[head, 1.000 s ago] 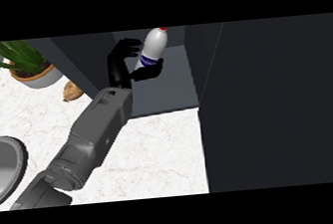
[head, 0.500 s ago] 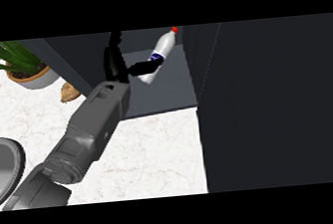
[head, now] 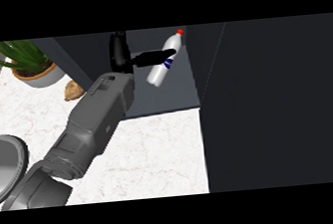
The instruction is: Pick up the bottled water, place it into the cabinet and close the cabinet
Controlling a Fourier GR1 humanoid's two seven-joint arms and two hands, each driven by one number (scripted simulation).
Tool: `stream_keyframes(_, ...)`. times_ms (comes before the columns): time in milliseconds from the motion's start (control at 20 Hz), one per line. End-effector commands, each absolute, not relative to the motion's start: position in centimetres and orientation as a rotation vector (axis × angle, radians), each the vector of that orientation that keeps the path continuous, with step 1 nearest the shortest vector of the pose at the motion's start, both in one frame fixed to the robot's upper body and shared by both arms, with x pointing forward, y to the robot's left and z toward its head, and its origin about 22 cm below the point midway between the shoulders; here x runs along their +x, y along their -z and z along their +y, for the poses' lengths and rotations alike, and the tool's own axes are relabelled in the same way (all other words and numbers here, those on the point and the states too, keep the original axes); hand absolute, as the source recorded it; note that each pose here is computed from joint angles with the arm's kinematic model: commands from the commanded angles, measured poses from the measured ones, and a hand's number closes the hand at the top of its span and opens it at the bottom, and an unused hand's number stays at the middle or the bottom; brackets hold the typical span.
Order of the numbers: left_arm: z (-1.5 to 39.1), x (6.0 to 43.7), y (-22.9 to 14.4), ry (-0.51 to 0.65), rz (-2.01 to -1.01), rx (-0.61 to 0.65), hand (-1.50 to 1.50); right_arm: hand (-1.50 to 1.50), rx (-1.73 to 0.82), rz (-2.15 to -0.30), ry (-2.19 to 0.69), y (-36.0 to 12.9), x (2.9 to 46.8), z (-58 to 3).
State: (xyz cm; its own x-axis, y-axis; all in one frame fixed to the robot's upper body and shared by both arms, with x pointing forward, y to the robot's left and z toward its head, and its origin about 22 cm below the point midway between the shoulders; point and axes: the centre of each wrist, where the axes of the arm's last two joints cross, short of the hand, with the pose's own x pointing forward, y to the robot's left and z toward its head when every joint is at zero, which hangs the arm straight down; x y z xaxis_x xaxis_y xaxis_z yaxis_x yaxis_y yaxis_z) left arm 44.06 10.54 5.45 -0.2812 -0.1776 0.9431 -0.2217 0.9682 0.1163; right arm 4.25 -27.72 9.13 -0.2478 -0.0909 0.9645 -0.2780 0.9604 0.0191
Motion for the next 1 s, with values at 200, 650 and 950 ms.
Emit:
stream_keyframes(200,8.5,43.7,-5.8,-0.067,-1.914,0.103,-1.5,-1.5,0.288,-1.857,-0.145,-11.3,3.4,-26.9)
stream_keyframes(650,7.5,41.4,-4.5,-0.097,-1.913,0.01,-1.5,-1.5,0.3,-1.835,-0.143,-12.9,3.4,-26.4)
stream_keyframes(950,7.3,37.7,-1.3,-0.067,-1.868,-0.186,-1.5,-1.5,0.252,-1.814,-0.117,-11.9,3.6,-25.1)
